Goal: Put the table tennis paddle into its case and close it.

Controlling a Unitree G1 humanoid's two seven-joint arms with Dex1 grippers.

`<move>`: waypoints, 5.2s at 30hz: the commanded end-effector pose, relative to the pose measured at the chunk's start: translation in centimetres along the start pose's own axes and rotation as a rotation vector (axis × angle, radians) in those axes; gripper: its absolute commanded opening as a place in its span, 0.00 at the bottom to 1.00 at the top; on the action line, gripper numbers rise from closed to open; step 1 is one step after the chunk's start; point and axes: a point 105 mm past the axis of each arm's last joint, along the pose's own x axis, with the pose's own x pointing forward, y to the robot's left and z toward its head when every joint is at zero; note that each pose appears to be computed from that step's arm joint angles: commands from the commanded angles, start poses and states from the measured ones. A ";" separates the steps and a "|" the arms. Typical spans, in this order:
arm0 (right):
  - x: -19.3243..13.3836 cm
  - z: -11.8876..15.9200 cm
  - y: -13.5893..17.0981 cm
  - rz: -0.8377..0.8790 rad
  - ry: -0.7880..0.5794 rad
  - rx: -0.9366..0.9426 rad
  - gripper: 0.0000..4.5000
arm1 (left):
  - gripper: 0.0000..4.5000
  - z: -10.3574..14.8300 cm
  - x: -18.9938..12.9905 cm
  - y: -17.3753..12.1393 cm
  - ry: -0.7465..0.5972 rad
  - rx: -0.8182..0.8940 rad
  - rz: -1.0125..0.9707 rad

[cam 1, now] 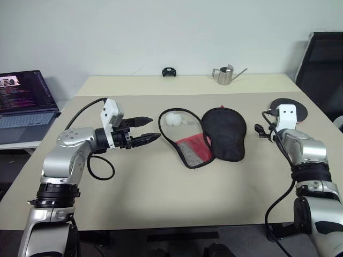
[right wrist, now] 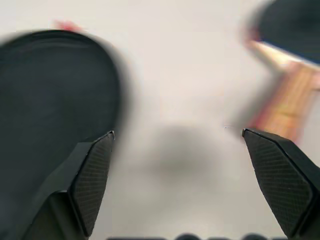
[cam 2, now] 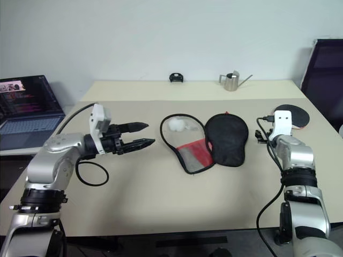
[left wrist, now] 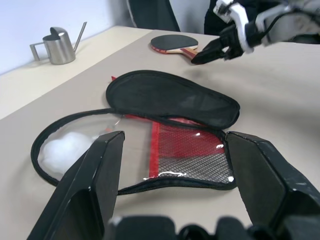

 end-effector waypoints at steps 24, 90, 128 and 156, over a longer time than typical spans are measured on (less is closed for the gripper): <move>2.2 0.4 0.6 -0.251 -0.101 0.135 0.99 | 0.79 2.5 -0.6 0.4 -0.010 0.071 0.003; 1.7 3.0 -1.6 -0.288 -0.161 0.089 0.99 | 0.79 1.7 -0.5 0.9 -0.006 0.063 0.047; 1.8 4.0 -0.3 -0.221 -0.191 0.091 0.99 | 0.79 2.0 -1.0 1.4 -0.016 0.076 0.079; 2.1 -0.6 -0.5 -0.288 -0.025 0.105 0.99 | 0.79 2.3 -1.1 1.4 -0.003 0.087 0.066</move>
